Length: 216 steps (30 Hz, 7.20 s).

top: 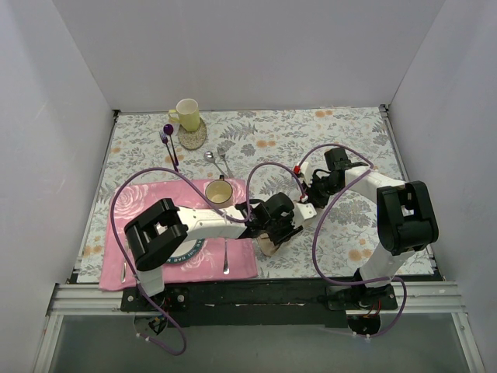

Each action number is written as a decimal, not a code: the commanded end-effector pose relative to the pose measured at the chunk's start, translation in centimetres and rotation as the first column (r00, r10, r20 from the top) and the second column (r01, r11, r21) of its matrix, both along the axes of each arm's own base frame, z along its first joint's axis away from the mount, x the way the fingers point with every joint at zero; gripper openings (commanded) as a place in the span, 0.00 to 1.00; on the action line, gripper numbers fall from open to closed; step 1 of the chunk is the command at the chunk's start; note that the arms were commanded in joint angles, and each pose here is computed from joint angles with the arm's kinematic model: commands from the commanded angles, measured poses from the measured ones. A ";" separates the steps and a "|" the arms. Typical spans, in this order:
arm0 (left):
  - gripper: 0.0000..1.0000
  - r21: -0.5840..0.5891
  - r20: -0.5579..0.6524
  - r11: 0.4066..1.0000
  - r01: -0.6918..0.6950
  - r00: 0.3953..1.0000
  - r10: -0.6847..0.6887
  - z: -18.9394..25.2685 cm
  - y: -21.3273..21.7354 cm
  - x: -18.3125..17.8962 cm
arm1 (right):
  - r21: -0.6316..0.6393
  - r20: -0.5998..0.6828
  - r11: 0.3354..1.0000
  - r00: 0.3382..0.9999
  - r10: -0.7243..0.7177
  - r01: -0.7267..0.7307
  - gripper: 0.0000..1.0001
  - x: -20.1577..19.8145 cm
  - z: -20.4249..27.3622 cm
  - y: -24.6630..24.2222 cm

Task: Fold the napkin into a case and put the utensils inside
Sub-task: Stuff the top corner of the smaller-rectangle-folded napkin into the folded napkin.

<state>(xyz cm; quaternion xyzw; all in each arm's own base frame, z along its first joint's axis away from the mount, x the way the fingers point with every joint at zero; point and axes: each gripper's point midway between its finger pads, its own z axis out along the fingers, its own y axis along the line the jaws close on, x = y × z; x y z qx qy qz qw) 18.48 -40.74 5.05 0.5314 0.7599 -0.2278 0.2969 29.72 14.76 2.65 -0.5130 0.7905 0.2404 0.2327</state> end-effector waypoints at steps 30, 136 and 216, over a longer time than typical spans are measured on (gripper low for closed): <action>0.00 0.002 0.226 0.997 0.079 0.971 -0.077 2.7 1.0 7.6 | -0.065 -0.017 0.998 1.000 0.016 -0.017 0.01 -0.4 -1.9 -1.2; 0.00 -0.081 -0.276 0.987 0.138 0.948 -0.156 -5.2 4.0 8.1 | -0.128 0.354 0.544 0.474 0.806 -0.829 0.21 -1.0 -0.1 2.7; 0.00 -0.099 -0.305 0.985 0.141 0.938 -0.165 -5.6 5.3 8.1 | -0.037 0.527 0.971 0.821 0.221 -0.238 0.01 11.8 3.7 1.8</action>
